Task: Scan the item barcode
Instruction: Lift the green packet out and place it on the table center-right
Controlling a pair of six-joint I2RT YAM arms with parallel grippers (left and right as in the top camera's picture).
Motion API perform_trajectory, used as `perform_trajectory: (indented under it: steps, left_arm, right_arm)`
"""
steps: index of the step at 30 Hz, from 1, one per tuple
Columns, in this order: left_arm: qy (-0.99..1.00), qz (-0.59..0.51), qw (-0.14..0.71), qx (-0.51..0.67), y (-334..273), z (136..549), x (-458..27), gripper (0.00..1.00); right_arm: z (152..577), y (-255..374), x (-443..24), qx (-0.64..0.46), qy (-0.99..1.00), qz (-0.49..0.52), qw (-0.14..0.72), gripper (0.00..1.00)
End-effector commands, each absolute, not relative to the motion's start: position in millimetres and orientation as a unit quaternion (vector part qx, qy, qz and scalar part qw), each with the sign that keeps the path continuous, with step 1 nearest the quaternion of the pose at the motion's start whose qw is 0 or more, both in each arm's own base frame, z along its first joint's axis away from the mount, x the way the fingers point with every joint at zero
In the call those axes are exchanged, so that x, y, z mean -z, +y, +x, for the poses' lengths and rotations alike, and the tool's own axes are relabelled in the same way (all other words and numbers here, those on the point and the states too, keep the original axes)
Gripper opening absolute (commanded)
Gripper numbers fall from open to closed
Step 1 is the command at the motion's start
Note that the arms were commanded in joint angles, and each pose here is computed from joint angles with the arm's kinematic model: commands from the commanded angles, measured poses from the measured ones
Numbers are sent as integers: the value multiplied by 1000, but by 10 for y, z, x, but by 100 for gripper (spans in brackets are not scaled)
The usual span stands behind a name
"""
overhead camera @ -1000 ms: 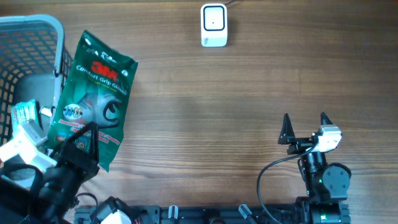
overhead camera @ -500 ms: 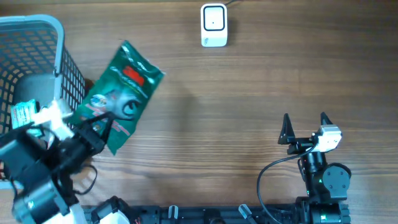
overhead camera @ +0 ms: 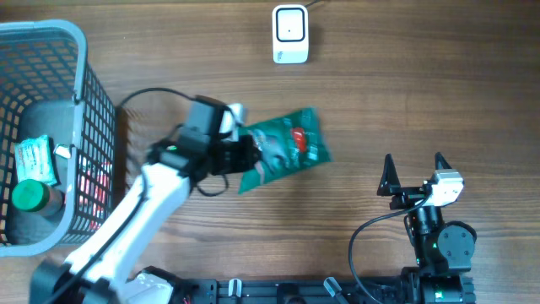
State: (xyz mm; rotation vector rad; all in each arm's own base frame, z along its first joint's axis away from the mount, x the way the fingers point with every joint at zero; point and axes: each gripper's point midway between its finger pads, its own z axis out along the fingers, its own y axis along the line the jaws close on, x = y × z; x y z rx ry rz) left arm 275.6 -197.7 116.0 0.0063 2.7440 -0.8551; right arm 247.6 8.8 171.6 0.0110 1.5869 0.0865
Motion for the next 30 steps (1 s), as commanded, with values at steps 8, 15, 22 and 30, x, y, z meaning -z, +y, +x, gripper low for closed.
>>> perform_trajectory:
  steps: [8,15,22,30]
  left_arm:
    - [937,100,21,333,-2863,2355,-449,4]
    - [965,75,48,246,-2577,2467,-263,89]
    - [972,36,60,224,-2319,2642,-453,100]
    - [951,13,175,256,-2057,2852,-1625,100]
  right_arm:
    - [2474,71,-1732,-31,710,6,704,100]
    - [2474,70,-1732,-31,710,6,704,100]
    - [2474,71,-1732,-32,710,6,704,100]
    - [2474,70,-1732,-31,710,6,704,100]
